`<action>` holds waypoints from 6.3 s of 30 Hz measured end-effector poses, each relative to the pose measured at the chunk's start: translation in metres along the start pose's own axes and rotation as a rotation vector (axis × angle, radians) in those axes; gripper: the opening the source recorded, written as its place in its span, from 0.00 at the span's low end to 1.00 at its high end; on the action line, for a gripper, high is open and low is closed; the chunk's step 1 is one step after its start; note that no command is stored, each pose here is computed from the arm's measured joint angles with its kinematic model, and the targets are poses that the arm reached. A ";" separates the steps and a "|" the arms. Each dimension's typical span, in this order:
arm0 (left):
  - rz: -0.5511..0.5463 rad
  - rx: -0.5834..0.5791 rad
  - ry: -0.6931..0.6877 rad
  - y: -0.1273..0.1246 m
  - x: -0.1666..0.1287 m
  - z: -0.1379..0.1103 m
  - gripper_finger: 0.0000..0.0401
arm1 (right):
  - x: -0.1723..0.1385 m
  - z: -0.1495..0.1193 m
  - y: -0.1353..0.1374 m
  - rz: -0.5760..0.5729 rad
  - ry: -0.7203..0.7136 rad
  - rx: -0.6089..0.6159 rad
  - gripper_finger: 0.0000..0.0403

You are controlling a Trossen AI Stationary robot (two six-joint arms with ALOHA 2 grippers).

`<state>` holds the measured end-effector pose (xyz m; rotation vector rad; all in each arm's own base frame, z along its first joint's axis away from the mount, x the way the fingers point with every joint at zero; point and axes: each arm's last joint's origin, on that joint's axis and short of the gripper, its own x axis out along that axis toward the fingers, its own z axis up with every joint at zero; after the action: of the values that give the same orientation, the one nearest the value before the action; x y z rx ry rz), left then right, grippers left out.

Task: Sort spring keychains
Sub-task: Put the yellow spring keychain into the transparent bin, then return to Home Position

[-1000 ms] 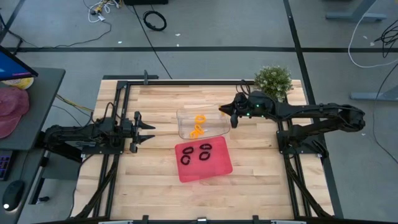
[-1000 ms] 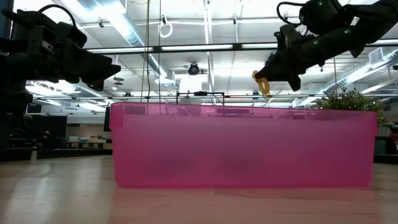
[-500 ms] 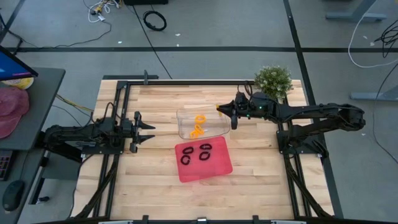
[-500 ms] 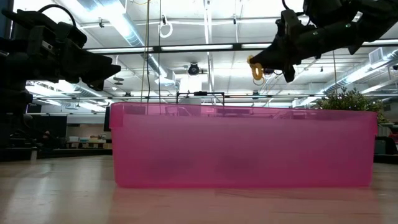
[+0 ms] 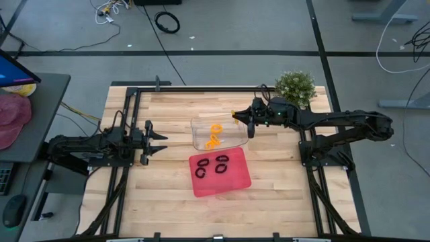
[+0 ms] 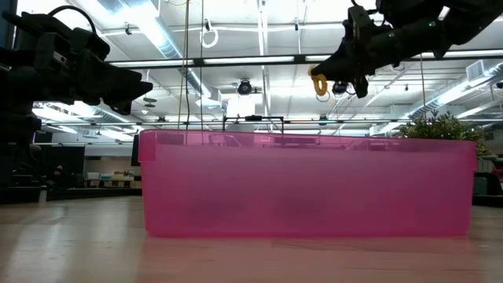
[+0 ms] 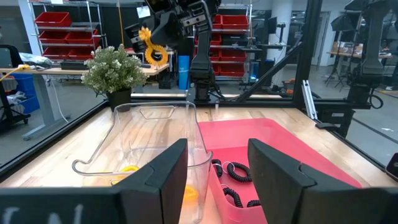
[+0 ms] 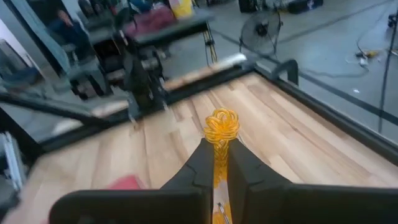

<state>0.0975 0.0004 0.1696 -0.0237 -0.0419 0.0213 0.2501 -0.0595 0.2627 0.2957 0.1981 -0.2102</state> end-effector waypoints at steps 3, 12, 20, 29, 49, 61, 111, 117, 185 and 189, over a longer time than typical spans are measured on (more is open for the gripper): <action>0.000 0.000 0.000 0.000 0.000 0.000 0.43 | 0.000 0.004 0.000 -0.032 0.024 -0.009 0.03; 0.000 0.000 0.000 0.000 0.000 0.000 0.43 | 0.000 0.017 0.003 -0.057 0.109 -0.012 0.03; 0.000 0.000 0.000 0.000 0.000 0.000 0.43 | 0.014 0.031 0.005 -0.068 0.159 -0.031 0.03; 0.000 0.000 0.000 0.000 0.000 0.000 0.43 | 0.049 0.038 0.004 -0.080 0.241 -0.047 0.03; 0.000 0.000 -0.001 0.000 0.000 0.000 0.43 | 0.076 0.053 -0.011 -0.132 0.291 -0.047 0.03; 0.000 0.000 0.000 0.000 0.000 0.000 0.43 | 0.074 0.047 -0.013 -0.148 0.355 -0.037 0.03; 0.000 0.000 0.000 0.000 0.000 0.000 0.43 | 0.094 0.052 -0.015 -0.134 0.693 -0.066 0.03; 0.001 0.000 0.000 0.000 0.000 0.000 0.43 | 0.094 0.052 -0.015 -0.134 0.692 -0.066 0.03; 0.000 0.000 0.000 0.000 0.000 0.000 0.43 | 0.099 0.054 -0.003 -0.078 0.639 -0.110 0.49; 0.000 0.000 0.000 0.000 0.000 0.000 0.43 | 0.099 0.054 -0.003 -0.078 0.639 -0.110 0.52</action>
<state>0.0975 0.0004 0.1696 -0.0237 -0.0421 0.0216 0.3525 -0.0965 0.2905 0.2379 0.8517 -0.1753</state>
